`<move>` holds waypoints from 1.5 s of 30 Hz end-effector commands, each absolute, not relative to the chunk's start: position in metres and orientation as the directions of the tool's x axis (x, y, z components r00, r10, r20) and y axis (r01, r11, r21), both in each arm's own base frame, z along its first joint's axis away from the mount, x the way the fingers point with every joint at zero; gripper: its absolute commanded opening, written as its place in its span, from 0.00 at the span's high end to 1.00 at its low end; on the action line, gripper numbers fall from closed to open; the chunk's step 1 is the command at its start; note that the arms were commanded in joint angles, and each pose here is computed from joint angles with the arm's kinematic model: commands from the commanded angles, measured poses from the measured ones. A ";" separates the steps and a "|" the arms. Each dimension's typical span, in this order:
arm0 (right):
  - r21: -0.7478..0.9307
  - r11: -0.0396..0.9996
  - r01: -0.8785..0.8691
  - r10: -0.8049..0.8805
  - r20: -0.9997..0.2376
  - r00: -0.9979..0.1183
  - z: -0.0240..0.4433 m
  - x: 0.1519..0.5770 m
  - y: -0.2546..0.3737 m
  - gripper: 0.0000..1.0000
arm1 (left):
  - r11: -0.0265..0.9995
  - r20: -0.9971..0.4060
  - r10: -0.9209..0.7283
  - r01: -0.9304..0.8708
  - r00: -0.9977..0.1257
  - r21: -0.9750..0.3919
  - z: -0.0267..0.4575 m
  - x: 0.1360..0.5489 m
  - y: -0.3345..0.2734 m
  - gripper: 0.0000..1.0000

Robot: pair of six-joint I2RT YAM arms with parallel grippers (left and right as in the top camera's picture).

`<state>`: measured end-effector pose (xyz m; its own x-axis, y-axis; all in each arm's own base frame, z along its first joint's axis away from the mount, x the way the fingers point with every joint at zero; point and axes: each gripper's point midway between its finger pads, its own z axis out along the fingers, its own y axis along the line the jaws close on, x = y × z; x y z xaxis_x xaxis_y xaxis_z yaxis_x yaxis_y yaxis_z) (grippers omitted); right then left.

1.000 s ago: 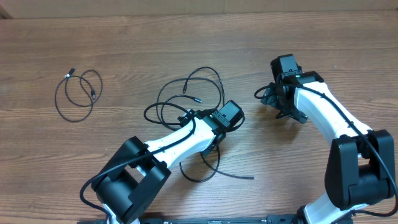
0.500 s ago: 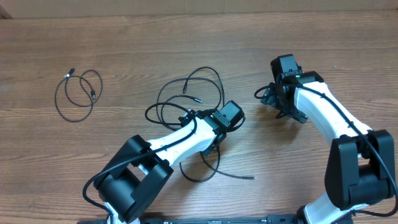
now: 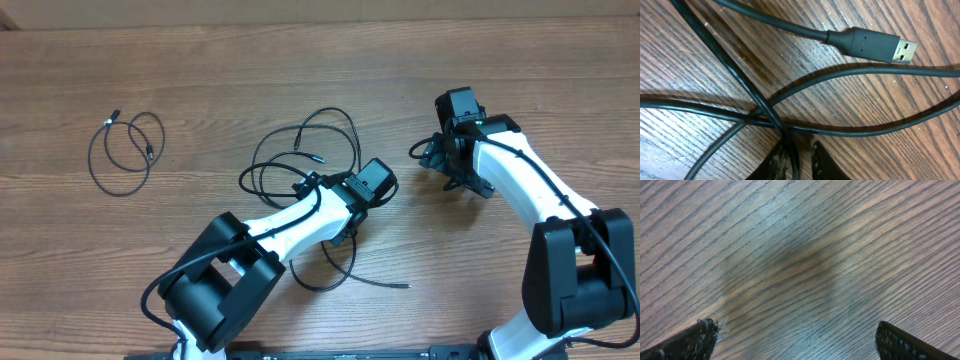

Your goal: Untangle cables

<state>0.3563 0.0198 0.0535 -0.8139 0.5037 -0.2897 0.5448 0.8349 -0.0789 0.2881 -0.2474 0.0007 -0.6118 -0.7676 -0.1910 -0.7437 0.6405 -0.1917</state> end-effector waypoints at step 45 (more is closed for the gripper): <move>-0.071 0.834 0.547 0.500 -0.322 -0.804 0.063 0.362 0.018 0.00 | 0.705 -0.290 -0.691 -0.707 -0.663 -0.063 0.046 0.277 -0.216 0.67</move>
<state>0.3563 0.0197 0.0535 -0.8140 0.5033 -0.2899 0.5445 0.8350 -0.0793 0.2692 -0.2175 0.0334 -0.6739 -0.6947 -0.2516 -0.7104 0.7028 -0.0380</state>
